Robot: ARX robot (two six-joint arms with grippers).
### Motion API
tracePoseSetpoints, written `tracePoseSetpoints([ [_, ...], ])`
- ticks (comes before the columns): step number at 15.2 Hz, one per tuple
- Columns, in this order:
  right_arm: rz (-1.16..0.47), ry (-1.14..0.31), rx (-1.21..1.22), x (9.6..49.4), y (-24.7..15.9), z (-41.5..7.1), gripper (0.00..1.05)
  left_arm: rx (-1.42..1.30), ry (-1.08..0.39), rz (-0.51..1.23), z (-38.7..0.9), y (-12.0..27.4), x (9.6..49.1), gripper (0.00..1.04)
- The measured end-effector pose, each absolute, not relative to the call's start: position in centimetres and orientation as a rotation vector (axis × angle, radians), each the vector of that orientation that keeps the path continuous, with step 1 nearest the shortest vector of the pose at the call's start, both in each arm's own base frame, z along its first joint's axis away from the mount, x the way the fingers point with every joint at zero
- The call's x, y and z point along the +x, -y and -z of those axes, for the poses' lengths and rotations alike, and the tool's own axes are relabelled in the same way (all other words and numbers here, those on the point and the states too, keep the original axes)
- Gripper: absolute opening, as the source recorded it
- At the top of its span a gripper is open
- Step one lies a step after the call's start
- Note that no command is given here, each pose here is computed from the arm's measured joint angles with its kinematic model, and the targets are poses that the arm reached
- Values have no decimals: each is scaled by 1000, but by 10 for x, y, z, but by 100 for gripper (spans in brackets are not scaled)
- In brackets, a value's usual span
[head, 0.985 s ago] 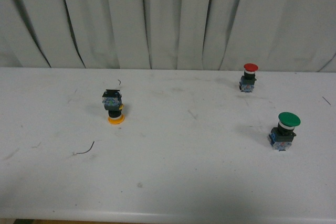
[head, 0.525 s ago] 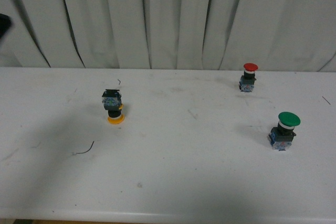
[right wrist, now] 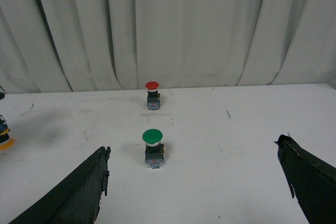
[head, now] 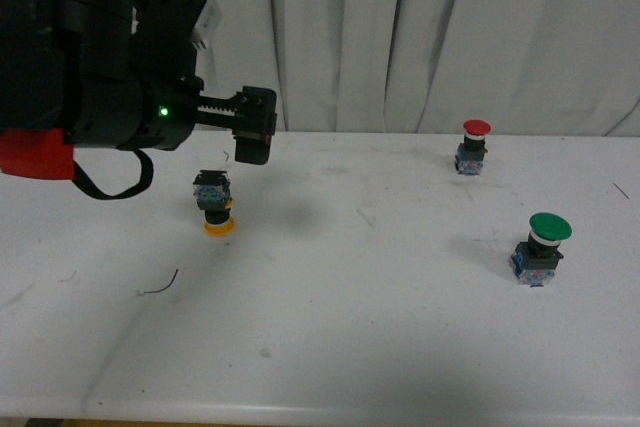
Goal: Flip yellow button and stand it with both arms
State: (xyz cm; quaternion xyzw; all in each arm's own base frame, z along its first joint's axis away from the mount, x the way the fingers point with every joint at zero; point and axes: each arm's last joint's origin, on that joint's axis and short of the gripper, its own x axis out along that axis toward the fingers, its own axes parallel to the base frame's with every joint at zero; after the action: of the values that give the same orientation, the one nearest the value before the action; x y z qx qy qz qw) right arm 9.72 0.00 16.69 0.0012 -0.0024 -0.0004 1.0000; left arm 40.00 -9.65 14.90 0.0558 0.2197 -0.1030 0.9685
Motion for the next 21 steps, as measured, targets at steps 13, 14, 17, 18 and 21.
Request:
tracePoseSetpoints([
  [13,0,5,2,97,0,-167,98,55,-700,122,-118,80,449,98],
  [14,0,5,2,97,0,-167,98,49,-704,117,-115,77,450,98],
  [17,0,5,2,97,0,-167,98,29,-725,108,-100,74,451,98],
  [18,1,5,2,97,0,-167,98,26,-726,108,-97,74,452,98],
  [21,0,5,2,97,0,-167,98,17,-725,127,-94,77,450,98],
])
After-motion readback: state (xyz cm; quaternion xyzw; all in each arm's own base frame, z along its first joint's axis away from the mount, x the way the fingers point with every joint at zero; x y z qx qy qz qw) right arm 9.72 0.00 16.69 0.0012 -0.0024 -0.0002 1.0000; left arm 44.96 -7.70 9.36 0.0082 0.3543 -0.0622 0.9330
